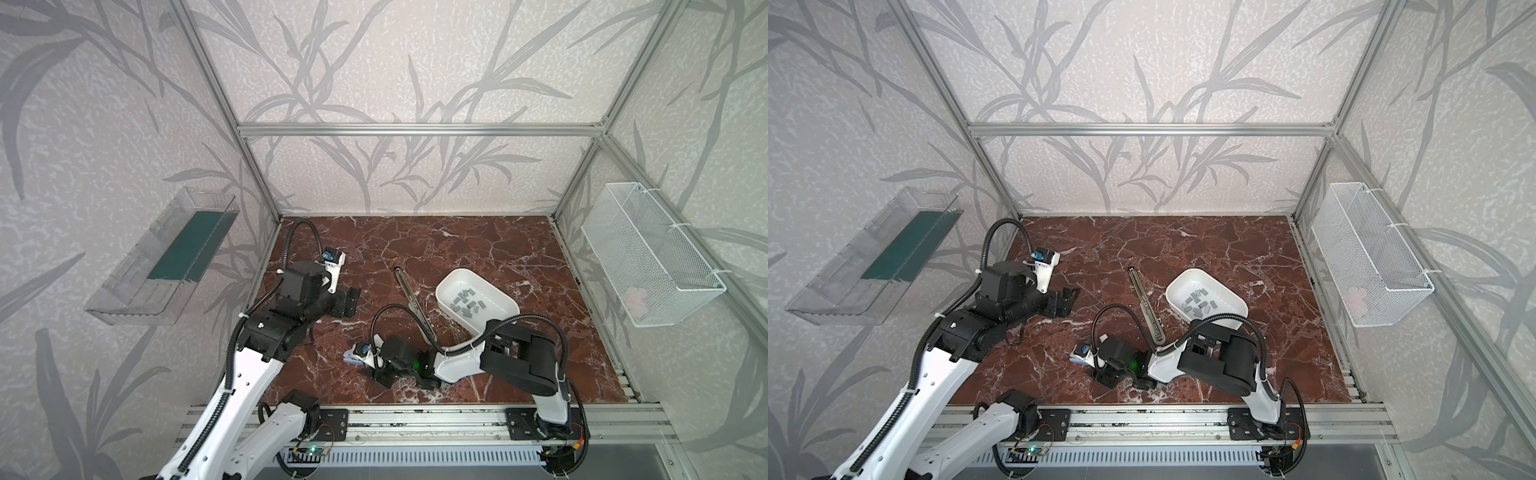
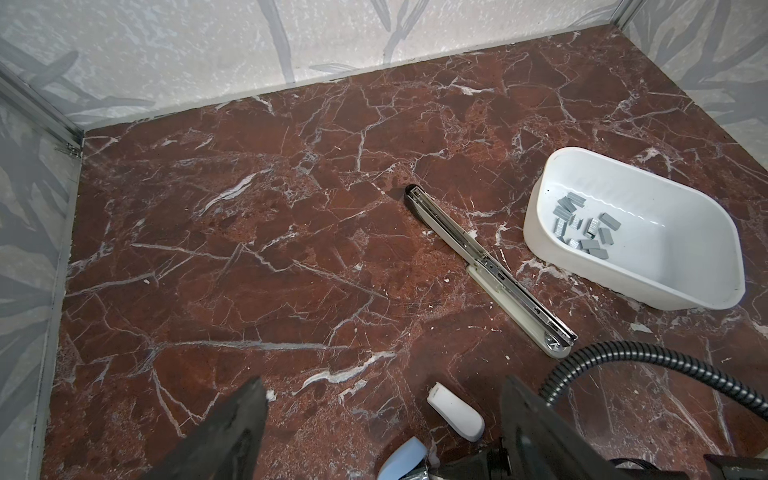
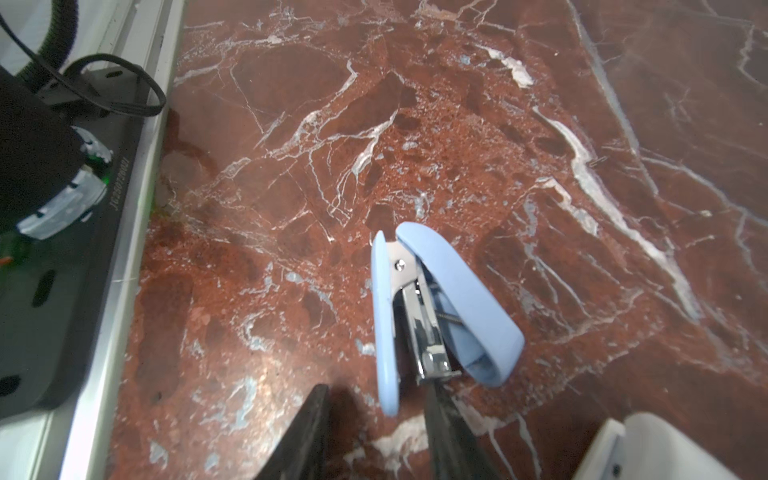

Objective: Load the staples into the stapler
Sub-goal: 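Move the right gripper to the light-blue stapler and grip its open body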

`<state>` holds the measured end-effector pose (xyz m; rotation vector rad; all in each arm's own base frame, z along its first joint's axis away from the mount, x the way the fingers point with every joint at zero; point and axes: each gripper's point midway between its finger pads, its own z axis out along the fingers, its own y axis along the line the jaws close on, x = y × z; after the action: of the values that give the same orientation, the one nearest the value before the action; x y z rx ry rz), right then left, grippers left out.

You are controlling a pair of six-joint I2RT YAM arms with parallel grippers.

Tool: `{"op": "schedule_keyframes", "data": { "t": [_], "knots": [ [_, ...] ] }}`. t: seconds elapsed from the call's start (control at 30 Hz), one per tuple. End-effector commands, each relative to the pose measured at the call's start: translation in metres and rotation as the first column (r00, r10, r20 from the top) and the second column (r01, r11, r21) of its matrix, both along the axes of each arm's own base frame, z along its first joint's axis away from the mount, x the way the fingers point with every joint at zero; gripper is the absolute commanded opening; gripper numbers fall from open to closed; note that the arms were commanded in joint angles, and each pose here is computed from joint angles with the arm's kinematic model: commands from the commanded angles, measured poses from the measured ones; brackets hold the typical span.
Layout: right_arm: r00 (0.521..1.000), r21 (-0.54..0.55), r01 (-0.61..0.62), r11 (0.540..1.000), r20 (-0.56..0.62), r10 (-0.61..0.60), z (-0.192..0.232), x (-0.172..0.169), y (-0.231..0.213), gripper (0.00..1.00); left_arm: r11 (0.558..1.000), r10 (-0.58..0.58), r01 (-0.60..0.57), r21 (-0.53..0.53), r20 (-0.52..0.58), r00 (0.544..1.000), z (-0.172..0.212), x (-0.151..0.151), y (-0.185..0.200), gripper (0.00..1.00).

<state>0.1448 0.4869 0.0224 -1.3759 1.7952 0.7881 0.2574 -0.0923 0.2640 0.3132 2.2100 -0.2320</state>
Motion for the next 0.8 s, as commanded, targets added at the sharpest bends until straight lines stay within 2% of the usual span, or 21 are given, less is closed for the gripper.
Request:
{"op": "schedule_keyframes", "data": {
  "t": [0.0,0.07,0.27,0.33,0.5,0.53,0.77],
  "knots": [
    [0.999,-0.006,0.035,0.999,0.007,-0.035,-0.008,0.008,0.002,0.40,1.000,-0.003,0.003,-0.009,-0.023,1.000,-0.006,-0.003,0.000,0.88],
    [0.999,0.009,0.045,0.999,0.012,-0.045,-0.006,0.009,0.003,0.37,1.000,-0.006,0.006,-0.011,-0.022,1.000,-0.006,-0.003,-0.001,0.88],
    [0.999,0.067,0.032,0.997,-0.015,-0.031,0.002,0.005,0.010,0.20,1.000,-0.013,0.013,-0.014,-0.027,1.000,-0.007,-0.003,-0.002,0.88],
    [0.999,0.078,0.042,0.996,-0.016,-0.041,0.003,0.006,0.010,0.18,1.000,-0.015,0.015,-0.014,-0.031,0.999,-0.008,-0.003,-0.003,0.88],
    [0.998,0.077,0.064,0.995,-0.014,-0.063,0.001,0.010,0.010,0.21,1.000,-0.018,0.018,-0.018,-0.035,0.999,-0.008,-0.002,-0.004,0.88],
    [0.998,0.108,0.063,0.992,-0.006,-0.063,0.008,0.011,0.014,0.22,1.000,-0.019,0.019,-0.020,-0.034,0.999,-0.008,-0.002,-0.004,0.88],
    [0.997,0.144,0.077,0.987,-0.003,-0.078,0.012,0.015,0.020,0.31,0.999,-0.028,0.027,-0.029,-0.033,0.999,-0.007,-0.003,-0.006,0.88]
  ]
}}
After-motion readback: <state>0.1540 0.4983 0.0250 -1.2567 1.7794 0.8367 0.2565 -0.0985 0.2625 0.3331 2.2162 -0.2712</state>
